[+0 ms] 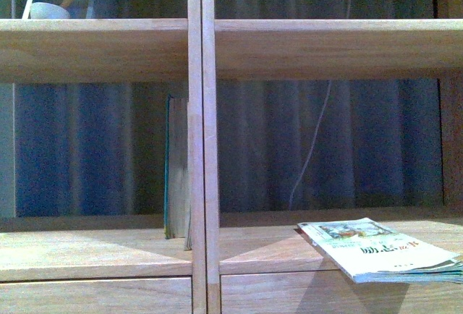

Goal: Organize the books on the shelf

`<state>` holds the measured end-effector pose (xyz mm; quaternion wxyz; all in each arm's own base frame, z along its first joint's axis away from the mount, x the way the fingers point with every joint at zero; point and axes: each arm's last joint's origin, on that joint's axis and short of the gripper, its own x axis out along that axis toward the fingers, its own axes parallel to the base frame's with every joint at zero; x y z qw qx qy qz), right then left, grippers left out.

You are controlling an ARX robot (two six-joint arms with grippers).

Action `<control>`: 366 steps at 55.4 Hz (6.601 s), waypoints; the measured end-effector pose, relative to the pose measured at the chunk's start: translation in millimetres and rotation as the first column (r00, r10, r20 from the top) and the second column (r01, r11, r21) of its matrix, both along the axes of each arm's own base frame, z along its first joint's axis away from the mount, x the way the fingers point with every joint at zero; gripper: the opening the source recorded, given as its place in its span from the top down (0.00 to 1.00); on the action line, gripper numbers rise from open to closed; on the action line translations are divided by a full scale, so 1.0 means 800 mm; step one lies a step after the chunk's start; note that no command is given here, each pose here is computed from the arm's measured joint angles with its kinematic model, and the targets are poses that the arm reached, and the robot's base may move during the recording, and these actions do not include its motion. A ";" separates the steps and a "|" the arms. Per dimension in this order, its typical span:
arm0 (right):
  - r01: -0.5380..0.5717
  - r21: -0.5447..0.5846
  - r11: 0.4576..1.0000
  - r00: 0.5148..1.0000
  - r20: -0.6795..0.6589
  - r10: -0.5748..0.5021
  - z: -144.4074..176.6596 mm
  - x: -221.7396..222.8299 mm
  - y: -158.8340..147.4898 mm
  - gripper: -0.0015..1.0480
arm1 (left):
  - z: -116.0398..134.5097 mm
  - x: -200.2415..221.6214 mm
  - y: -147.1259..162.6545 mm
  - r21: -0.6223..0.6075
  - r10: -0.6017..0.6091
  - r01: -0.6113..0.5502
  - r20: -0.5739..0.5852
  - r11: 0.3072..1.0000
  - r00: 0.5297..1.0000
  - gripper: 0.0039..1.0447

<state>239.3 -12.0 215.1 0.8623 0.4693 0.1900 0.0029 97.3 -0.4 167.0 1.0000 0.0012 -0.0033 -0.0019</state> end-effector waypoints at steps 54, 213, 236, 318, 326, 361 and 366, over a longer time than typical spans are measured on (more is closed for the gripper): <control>0.091 0.167 0.982 0.995 -0.049 -0.084 0.019 0.189 0.073 0.07 | 0.000 0.000 0.000 0.000 0.000 0.000 0.000 1.000 1.000 0.07; -0.577 -0.264 0.773 0.633 0.454 0.627 0.179 -0.019 0.179 0.93 | 0.117 0.100 -0.027 -0.585 -0.562 0.676 0.403 0.449 0.722 0.07; -0.623 -0.254 0.740 0.597 0.457 0.659 0.183 -0.038 0.190 0.93 | 0.138 0.120 -0.037 -0.558 -0.582 0.738 0.476 0.379 0.659 0.07; -0.734 -0.197 0.650 0.531 0.430 0.730 0.169 -0.070 0.208 0.93 | 0.161 0.128 -0.043 -0.577 -0.570 0.773 0.554 0.262 0.607 0.94; -0.686 -0.206 0.698 0.573 0.439 0.693 0.169 -0.061 0.202 0.73 | 0.163 0.128 -0.041 -0.571 -0.561 0.768 0.549 0.289 0.619 0.94; 0.321 -0.681 0.659 0.907 0.420 -0.008 0.135 0.080 0.033 0.07 | 0.177 0.150 0.053 -0.216 -0.280 0.365 0.341 0.906 0.897 0.94; 0.317 -0.688 0.653 0.908 0.419 0.001 0.135 0.080 0.034 0.07 | 0.175 0.157 0.064 -0.081 -0.256 0.297 0.325 0.952 0.910 0.94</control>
